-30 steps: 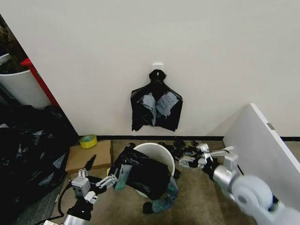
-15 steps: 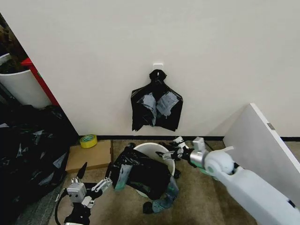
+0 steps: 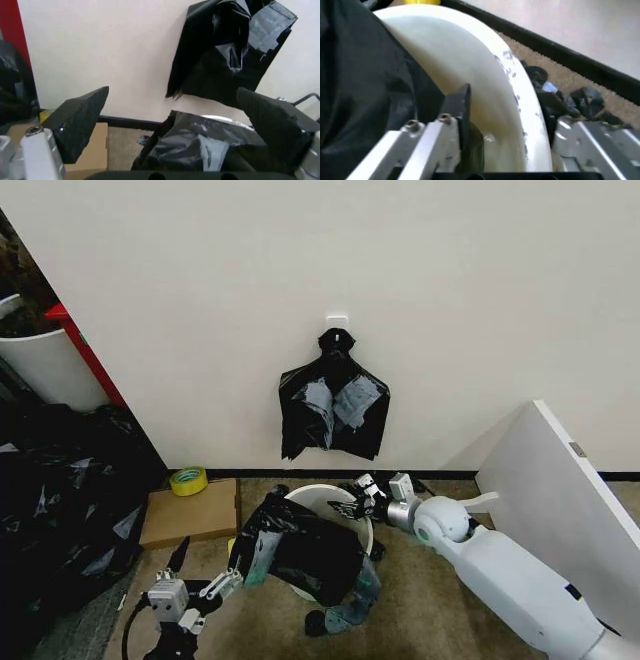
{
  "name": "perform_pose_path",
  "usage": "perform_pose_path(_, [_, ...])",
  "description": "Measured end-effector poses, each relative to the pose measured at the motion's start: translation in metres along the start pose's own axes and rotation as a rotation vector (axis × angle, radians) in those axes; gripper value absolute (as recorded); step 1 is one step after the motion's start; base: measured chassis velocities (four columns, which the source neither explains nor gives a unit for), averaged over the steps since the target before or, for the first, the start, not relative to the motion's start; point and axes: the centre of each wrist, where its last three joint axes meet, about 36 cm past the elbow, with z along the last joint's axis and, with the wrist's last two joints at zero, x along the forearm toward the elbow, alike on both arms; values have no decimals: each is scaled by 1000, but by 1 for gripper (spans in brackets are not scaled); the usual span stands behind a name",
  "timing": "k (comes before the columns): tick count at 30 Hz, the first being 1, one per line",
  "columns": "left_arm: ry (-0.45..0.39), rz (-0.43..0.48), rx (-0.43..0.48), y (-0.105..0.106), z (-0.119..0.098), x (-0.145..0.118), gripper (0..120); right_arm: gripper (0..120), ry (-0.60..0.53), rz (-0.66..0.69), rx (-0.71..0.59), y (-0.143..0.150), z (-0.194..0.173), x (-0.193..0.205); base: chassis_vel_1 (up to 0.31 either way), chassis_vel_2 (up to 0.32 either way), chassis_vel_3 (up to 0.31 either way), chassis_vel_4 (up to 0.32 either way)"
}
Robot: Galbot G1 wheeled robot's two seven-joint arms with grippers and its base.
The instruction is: Place the garbage bag over the trash bin.
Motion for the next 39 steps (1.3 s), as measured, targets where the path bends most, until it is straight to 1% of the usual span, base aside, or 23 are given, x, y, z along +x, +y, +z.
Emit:
perform_pose_path(2, [1, 0, 0, 0, 0, 0, 100, 32, 2, 0, -2, 0, 1, -1, 0, 0, 0, 0])
perform_pose_path(4, [2, -1, 1, 0, 0, 0, 100, 23, 2, -1, -7, -1, 1, -2, 0, 0, 0, 0])
perform_pose_path(5, [2, -1, 1, 0, 0, 0, 100, 21, 1, -2, -9, -1, 1, -2, 0, 0, 0, 0])
perform_pose_path(8, [3, -5, 5, 0, 1, 0, 100, 7, -2, 2, -36, -2, 2, -2, 0, 0, 0, 0])
perform_pose_path(10, [3, -4, 5, 0, 1, 0, 100, 5, -1, 3, -38, -3, 2, -1, 0, 0, 0, 0])
perform_pose_path(11, [4, -3, 7, -1, 1, 0, 100, 1, 4, 5, -41, -3, 5, 0, 0, 0, 0, 0])
perform_pose_path(14, [4, -1, 10, -2, 1, -1, 100, 1, 9, 20, -53, -3, 11, 4, 0, 0, 0, 0])
perform_pose_path(17, [4, -1, 11, -2, 1, -2, 100, 1, 6, 46, -94, 0, 13, 10, 0, 0, 0, 0])
perform_pose_path(20, [3, -1, 14, -3, 0, -3, 100, 1, -7, 102, -176, 6, 18, 26, 0, 0, 0, 0])
perform_pose_path(23, [2, 3, 19, -3, -2, -6, 100, 1, -34, 198, -256, 15, 28, 45, 0, 0, 0, 0])
perform_pose_path(24, [2, 3, 19, -3, -2, -6, 100, 1, -34, 198, -256, 15, 28, 45, 0, 0, 0, 0])
perform_pose_path(26, [1, 6, 22, -4, -2, -9, 100, 1, -44, 247, -292, 22, 33, 57, 0, 0, 0, 0])
perform_pose_path(29, [-2, 13, 27, -4, -5, -12, 100, 1, -61, 331, -354, 39, 32, 71, 0, 0, 0, 0])
perform_pose_path(30, [-4, 18, 28, -5, -7, -14, 100, 1, -79, 388, -397, 51, 27, 74, 0, 0, 0, 0])
perform_pose_path(31, [-4, 18, 28, -5, -7, -14, 100, 1, -79, 388, -397, 51, 27, 74, 0, 0, 0, 0])
perform_pose_path(34, [-8, 25, 29, -5, -11, -15, 100, 1, -118, 461, -485, 75, 18, 78, 0, 0, 0, 0])
perform_pose_path(35, [-9, 26, 29, -6, -11, -15, 100, 1, -121, 467, -496, 78, 17, 78, 0, 0, 0, 0])
perform_pose_path(36, [-9, 28, 29, -6, -13, -14, 100, 1, -133, 495, -549, 92, 14, 79, 0, 0, 0, 0])
perform_pose_path(37, [-8, 29, 28, -6, -14, -14, 100, 1, -137, 505, -574, 100, 15, 79, 0, 0, 0, 0])
perform_pose_path(38, [-8, 29, 28, -6, -14, -14, 100, 1, -137, 505, -574, 100, 15, 79, 0, 0, 0, 0])
perform_pose_path(39, [-8, 29, 27, -6, -15, -13, 100, 1, -138, 514, -593, 106, 17, 79, 0, 0, 0, 0])
